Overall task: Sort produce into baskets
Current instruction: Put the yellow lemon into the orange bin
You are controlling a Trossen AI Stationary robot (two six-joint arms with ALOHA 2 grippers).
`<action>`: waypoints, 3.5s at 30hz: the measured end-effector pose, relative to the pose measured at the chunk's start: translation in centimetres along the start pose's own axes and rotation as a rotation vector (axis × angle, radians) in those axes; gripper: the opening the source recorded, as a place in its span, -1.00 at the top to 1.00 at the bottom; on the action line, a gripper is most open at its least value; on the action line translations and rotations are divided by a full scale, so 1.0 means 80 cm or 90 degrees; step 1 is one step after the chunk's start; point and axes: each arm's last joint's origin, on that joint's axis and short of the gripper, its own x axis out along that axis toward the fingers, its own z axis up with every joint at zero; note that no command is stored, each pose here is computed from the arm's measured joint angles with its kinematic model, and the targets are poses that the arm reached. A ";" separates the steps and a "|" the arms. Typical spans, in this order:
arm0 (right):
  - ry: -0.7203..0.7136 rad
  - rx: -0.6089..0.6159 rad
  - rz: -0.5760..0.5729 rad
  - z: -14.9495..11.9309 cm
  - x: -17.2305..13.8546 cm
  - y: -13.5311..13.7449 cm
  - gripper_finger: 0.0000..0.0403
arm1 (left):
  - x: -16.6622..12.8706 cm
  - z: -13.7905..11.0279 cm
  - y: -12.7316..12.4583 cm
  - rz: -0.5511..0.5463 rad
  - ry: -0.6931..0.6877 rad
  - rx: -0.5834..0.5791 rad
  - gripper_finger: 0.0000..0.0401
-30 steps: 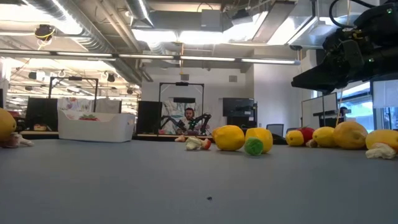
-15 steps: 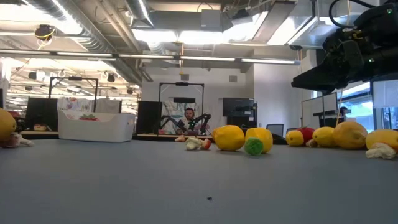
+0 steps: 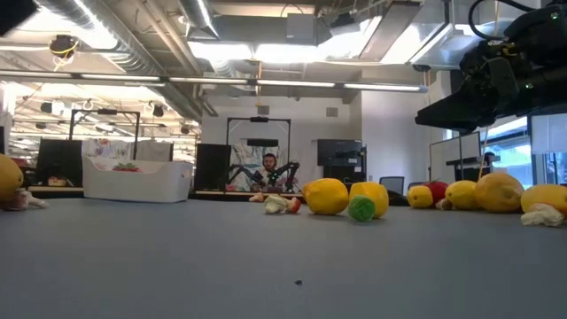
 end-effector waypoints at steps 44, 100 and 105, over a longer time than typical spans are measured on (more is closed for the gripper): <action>0.036 0.005 -0.003 -0.007 0.000 -0.001 0.23 | -0.018 0.081 0.035 0.208 -0.158 0.104 -0.90; 0.050 0.003 -0.016 -0.010 0.000 -0.001 0.23 | 0.113 0.169 0.059 0.446 0.246 0.247 -0.66; 0.050 0.003 -0.016 -0.010 0.000 -0.001 0.23 | 0.114 0.170 0.058 0.445 0.247 0.254 -0.40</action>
